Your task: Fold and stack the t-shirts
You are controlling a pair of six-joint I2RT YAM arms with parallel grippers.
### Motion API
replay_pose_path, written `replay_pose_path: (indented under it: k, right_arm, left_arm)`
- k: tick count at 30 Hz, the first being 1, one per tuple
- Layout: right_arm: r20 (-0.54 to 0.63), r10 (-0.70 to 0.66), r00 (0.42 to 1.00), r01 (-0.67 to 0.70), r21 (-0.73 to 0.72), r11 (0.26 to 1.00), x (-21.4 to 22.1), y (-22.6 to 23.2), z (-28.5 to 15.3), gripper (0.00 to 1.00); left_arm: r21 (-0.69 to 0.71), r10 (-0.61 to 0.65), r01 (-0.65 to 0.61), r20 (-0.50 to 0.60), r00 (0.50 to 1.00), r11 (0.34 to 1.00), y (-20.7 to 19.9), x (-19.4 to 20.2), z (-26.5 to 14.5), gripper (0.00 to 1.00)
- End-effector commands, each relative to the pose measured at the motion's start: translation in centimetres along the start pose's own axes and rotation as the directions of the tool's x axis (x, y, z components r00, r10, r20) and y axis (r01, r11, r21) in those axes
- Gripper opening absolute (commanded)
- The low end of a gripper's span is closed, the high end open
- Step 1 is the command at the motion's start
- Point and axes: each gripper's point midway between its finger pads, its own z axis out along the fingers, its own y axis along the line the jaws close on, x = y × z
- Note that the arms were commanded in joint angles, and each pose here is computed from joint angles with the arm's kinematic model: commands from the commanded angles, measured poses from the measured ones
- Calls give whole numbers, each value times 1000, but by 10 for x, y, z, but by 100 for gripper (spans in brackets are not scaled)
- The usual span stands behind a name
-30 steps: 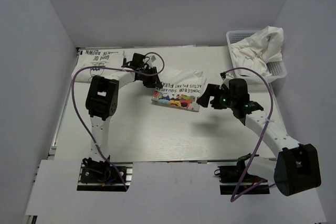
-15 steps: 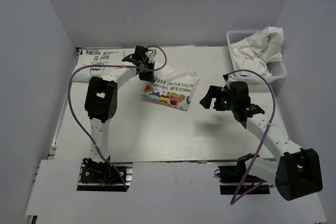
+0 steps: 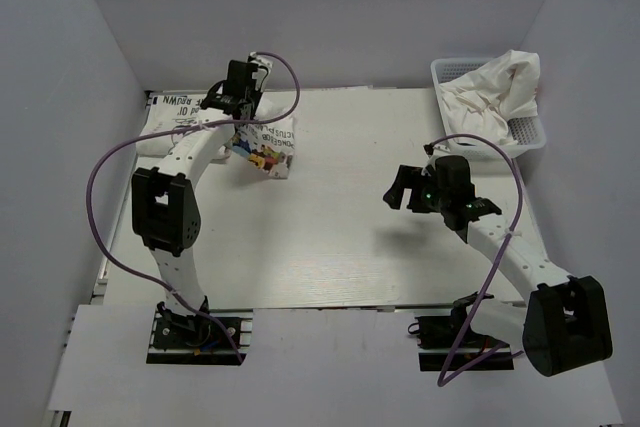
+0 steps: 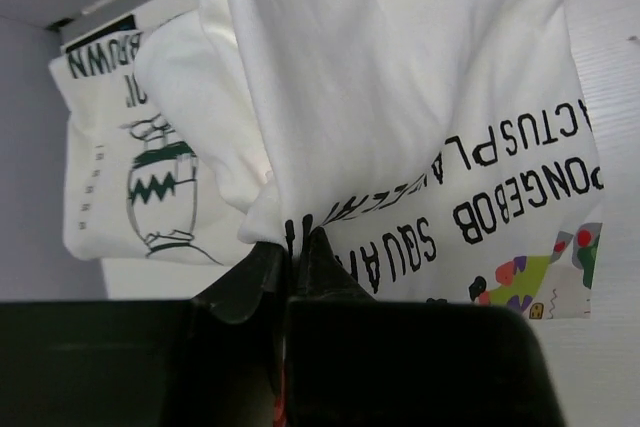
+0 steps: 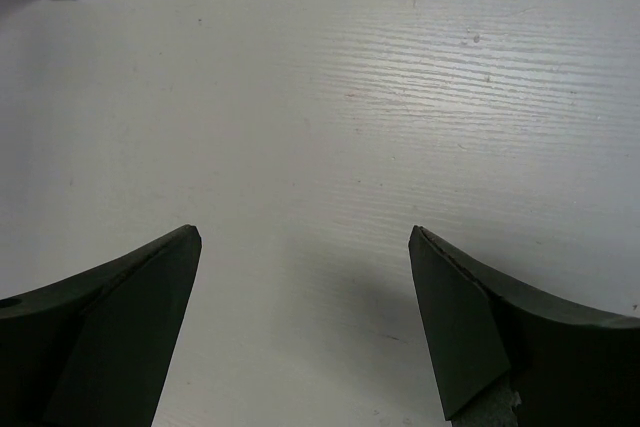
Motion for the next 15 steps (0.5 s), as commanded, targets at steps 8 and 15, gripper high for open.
replay_pose_path:
  k: [8, 15]
  right_arm:
    - [24, -22, 999, 22, 5, 1000, -15, 2, 0, 90]
    - [22, -17, 1000, 18, -24, 1000, -21, 10, 0, 90]
  left_arm:
    - [-235, 34, -14, 82, 996, 972, 100, -41, -15, 0]
    - [-196, 64, -36, 138, 988, 980, 127, -56, -11, 0]
